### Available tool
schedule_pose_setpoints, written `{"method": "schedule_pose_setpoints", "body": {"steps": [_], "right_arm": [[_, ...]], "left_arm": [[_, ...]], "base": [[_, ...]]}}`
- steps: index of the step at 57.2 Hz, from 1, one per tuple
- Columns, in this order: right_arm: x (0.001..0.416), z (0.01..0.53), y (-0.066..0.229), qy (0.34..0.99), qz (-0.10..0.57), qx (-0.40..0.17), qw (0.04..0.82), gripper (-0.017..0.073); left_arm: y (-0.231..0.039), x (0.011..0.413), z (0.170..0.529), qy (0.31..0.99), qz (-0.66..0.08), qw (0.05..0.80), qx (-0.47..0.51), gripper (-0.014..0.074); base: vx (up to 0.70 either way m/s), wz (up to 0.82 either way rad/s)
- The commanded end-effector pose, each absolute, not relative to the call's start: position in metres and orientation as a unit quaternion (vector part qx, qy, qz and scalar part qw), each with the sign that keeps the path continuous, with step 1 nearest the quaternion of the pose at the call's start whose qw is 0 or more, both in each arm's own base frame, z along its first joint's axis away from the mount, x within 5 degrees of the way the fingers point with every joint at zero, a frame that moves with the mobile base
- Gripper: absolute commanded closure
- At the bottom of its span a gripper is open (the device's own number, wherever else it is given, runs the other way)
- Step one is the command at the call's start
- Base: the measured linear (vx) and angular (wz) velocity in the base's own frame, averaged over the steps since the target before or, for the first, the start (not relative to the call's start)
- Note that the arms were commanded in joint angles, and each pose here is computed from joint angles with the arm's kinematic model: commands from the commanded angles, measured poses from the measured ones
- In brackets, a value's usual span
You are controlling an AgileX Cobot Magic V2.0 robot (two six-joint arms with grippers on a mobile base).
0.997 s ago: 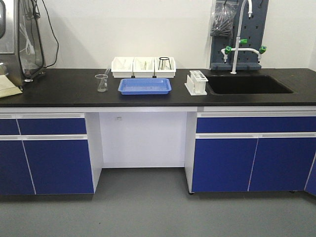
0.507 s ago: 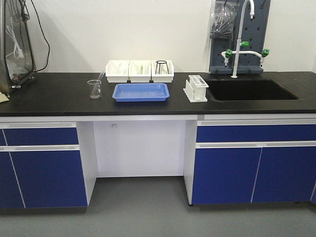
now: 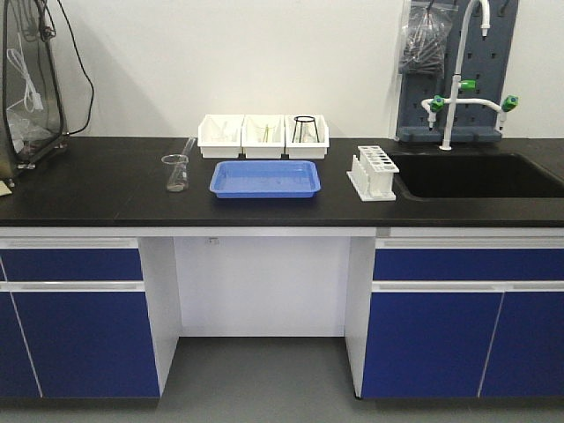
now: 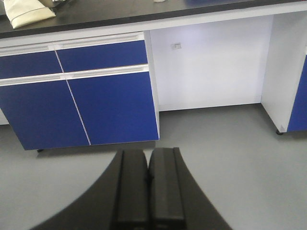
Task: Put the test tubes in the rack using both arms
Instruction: 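Drive the base forward to the bench facing the white bins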
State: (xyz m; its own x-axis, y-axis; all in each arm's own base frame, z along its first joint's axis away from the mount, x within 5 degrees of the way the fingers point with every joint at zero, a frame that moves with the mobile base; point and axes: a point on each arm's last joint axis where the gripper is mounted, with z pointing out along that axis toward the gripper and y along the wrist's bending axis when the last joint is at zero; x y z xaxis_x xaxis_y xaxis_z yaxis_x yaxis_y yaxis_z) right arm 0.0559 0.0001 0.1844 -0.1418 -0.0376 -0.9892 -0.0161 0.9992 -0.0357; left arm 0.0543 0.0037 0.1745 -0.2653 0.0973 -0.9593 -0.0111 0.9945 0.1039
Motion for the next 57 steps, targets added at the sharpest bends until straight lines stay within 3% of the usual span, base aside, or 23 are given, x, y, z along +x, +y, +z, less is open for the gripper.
{"method": "schedule_pose_setpoints", "body": {"steps": [1,57], "right_arm": [[0.0567,0.1871,0.0002,0.732,-0.014,-0.023,0.681,0.0568],[0.0567,0.1871,0.0002,0.732,-0.014,-0.023,0.681,0.0568]], "left_arm": [[0.0027,0.0567,0.1898,0.768,0.04,0.638,0.026,0.0598],[0.0027,0.0567,0.1898,0.768,0.04,0.638,0.026,0.0598]], "base": [[0.31,0.05],[0.39,0.0]]}}
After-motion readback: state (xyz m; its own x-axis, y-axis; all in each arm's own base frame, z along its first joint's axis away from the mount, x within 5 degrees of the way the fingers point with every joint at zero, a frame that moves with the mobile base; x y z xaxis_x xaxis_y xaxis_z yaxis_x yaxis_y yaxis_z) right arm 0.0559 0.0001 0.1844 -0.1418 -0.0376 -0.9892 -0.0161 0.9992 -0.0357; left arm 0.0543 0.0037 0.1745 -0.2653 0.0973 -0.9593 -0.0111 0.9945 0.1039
